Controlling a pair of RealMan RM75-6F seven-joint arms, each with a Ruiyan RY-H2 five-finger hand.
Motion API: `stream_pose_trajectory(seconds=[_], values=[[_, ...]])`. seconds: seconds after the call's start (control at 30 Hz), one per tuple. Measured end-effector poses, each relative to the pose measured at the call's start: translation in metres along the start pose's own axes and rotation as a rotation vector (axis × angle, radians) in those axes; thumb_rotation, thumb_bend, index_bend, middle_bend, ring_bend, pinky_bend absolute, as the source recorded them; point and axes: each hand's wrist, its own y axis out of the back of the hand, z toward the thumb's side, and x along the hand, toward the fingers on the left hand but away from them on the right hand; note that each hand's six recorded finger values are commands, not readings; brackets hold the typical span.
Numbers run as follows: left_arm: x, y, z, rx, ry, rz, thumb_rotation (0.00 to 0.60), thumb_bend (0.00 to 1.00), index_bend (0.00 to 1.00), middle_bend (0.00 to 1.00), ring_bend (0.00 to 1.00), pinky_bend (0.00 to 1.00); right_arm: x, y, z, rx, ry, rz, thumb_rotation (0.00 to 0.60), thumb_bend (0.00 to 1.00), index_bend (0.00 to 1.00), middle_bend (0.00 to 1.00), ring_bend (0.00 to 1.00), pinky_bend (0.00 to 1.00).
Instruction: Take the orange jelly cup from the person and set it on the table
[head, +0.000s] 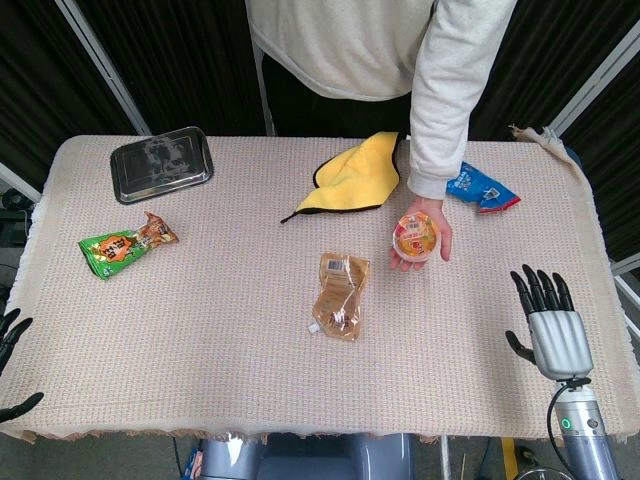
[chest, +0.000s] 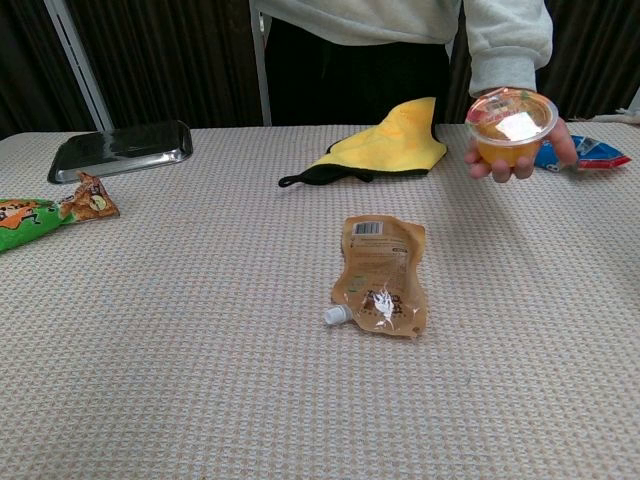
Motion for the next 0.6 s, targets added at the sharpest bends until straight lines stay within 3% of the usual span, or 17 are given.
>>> stream_pose_trajectory(seconds=[0.6], values=[[0.001,-0.001,0.000,0.006,-0.002,-0.002,0.600,0.00,0.02,0.00,0.00,0.00,-0.004,0.008,0.012,-0.025,0.023,-0.017,0.600,0.18,0.00,0.00,0.00,0.00]])
